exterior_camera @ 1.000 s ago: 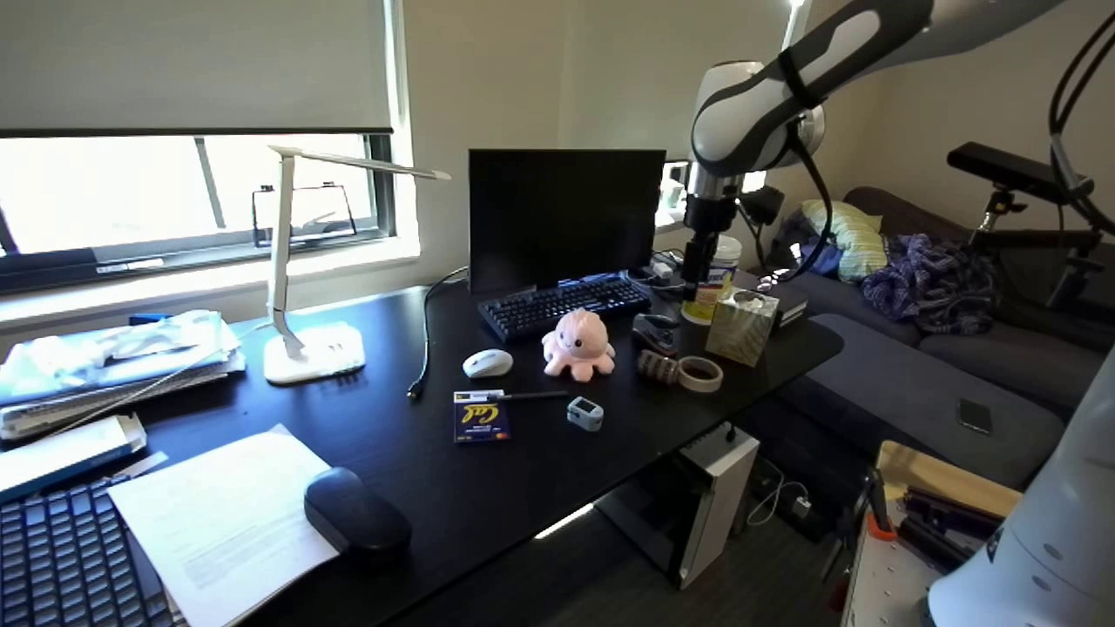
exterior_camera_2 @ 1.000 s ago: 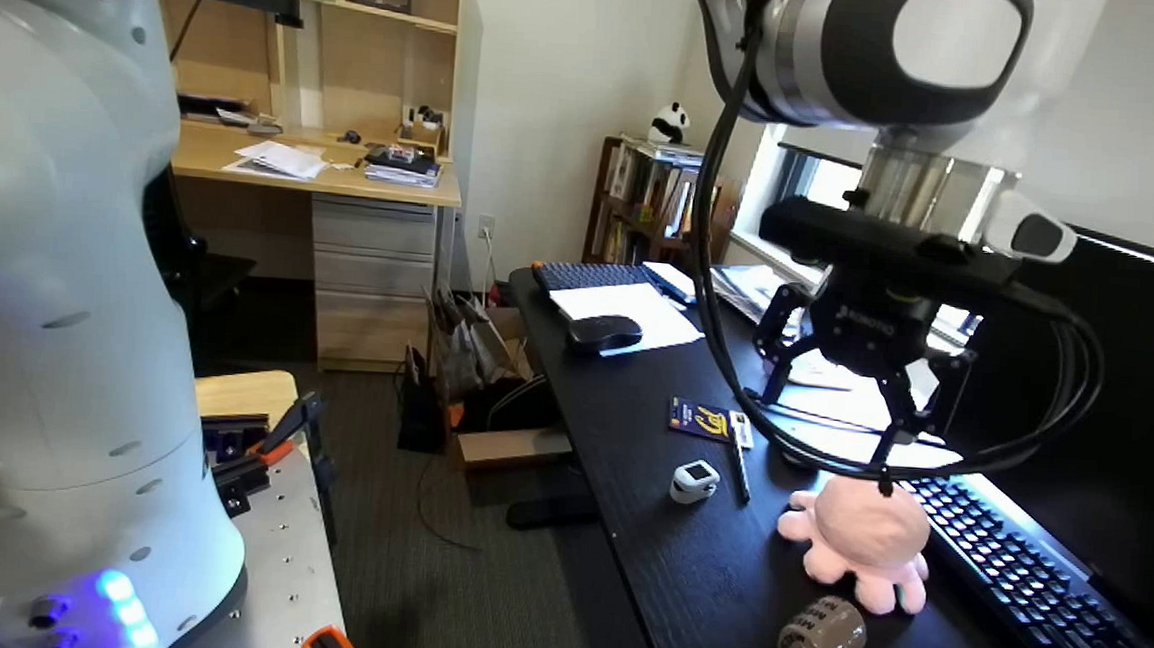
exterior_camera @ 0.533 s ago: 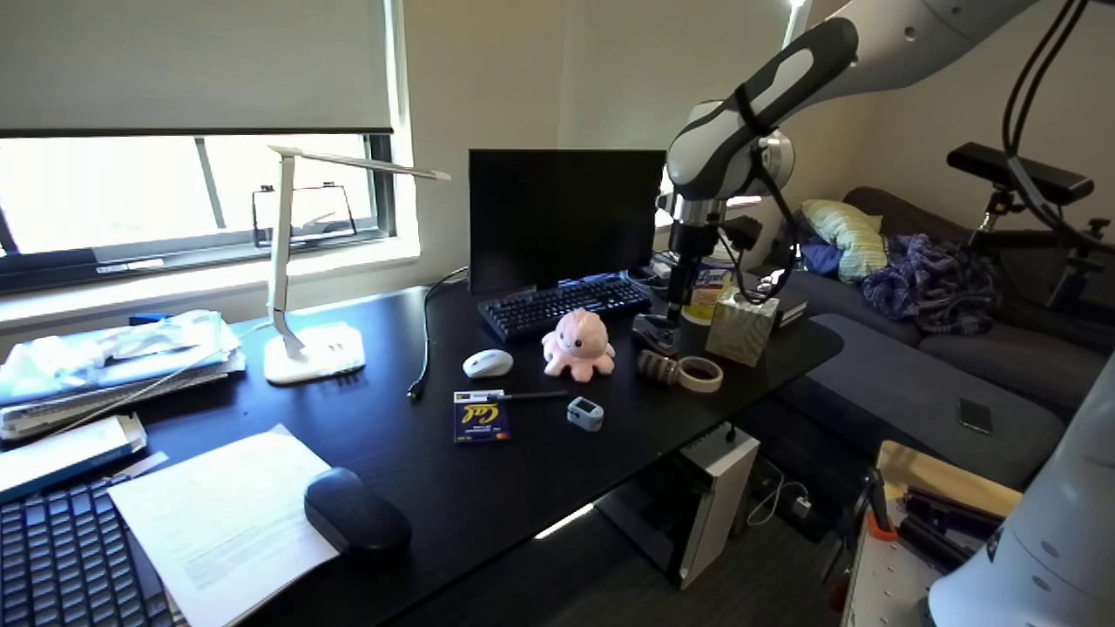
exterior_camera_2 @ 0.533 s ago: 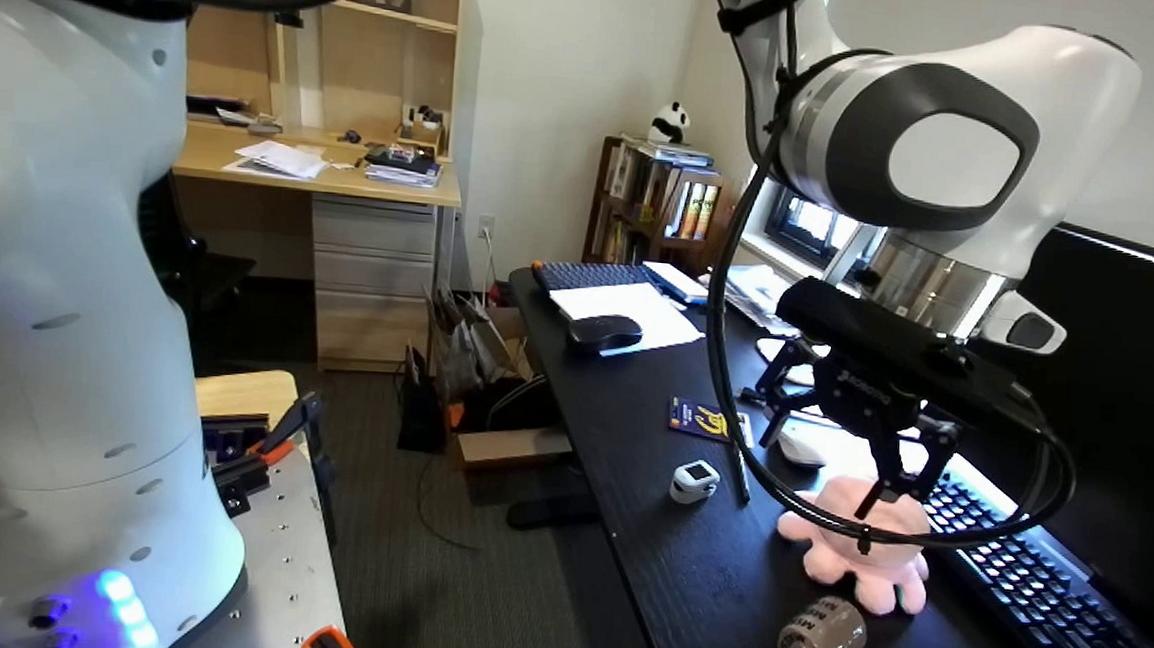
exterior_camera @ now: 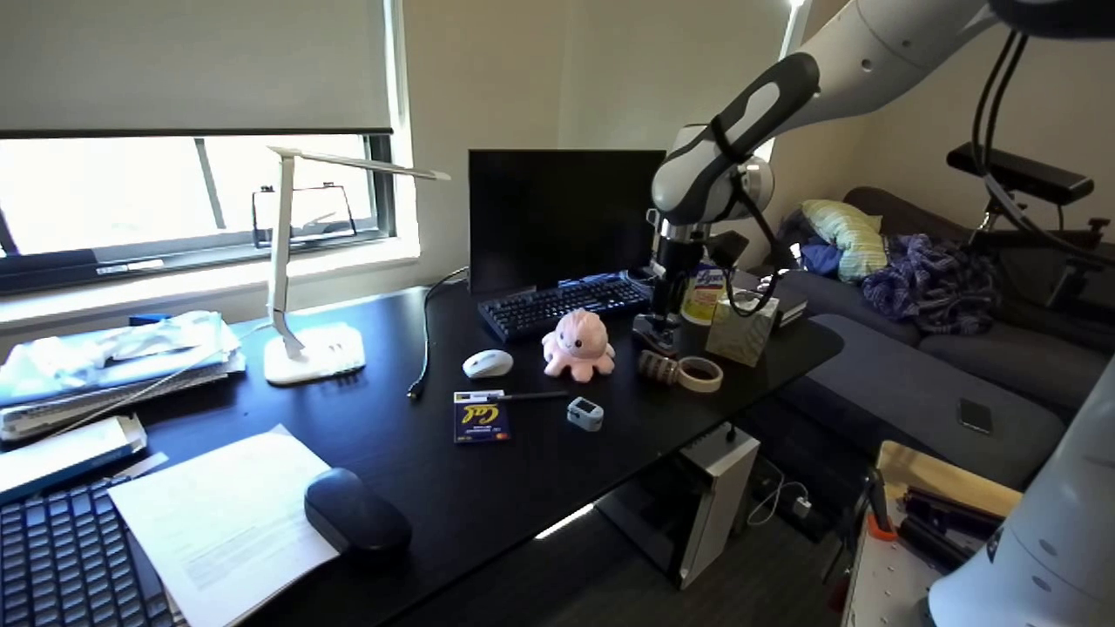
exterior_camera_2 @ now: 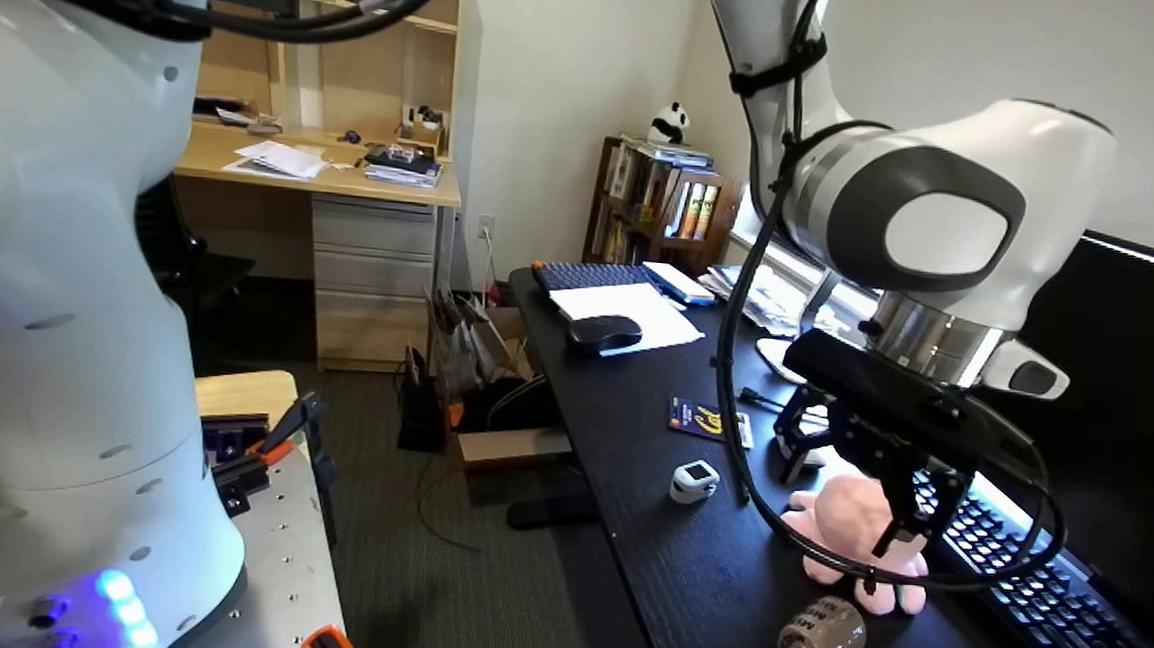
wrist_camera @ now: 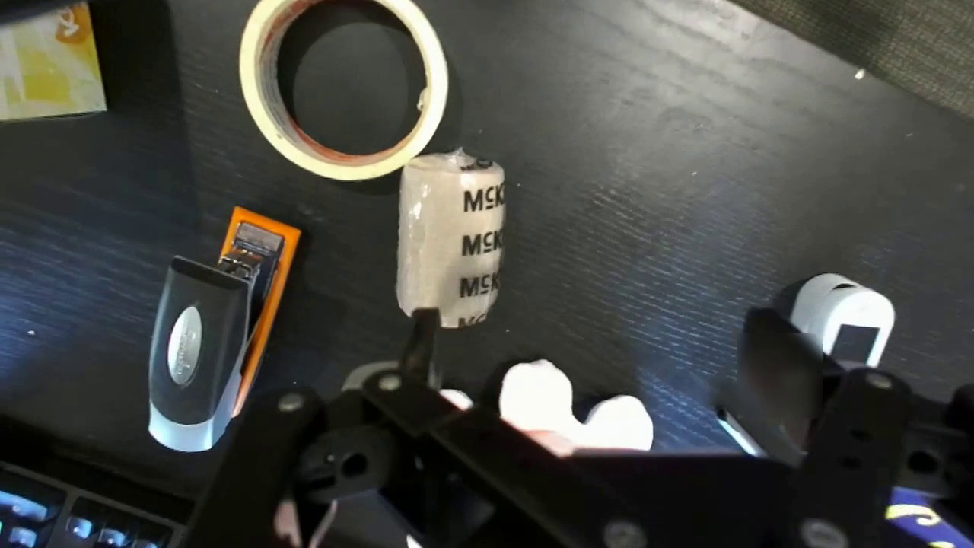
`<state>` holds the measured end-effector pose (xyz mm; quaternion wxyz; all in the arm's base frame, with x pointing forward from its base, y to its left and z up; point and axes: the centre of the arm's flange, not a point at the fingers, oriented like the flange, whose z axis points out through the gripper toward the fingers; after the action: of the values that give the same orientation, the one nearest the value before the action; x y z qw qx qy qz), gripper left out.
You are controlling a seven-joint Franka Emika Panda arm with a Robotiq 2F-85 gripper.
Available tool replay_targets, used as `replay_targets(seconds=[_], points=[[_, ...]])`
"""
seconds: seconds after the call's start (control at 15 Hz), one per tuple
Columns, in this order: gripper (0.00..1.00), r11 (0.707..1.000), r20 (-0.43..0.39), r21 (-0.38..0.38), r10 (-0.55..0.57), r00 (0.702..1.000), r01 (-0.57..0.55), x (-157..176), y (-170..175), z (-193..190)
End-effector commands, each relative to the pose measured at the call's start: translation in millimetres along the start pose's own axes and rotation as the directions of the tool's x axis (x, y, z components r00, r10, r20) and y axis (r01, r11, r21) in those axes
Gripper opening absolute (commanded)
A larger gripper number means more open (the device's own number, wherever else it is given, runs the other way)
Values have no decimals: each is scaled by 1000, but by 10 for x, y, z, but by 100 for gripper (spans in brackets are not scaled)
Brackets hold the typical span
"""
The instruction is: Put the brown cup at the center of the tape
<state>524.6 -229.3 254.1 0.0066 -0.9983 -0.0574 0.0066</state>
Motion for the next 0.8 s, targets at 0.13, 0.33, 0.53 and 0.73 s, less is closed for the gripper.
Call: replay_targets(seconds=[0.13, 0.33, 0.53, 0.73], points=[[100, 999, -14, -27, 21, 1000, -22, 340, 293, 516], [100, 1000, 5, -16, 27, 1000, -27, 457, 415, 756], [100, 1000, 25, 15, 27, 999, -28, 526, 472, 953], [100, 999, 32, 46, 19, 999, -20, 573, 509, 1112]])
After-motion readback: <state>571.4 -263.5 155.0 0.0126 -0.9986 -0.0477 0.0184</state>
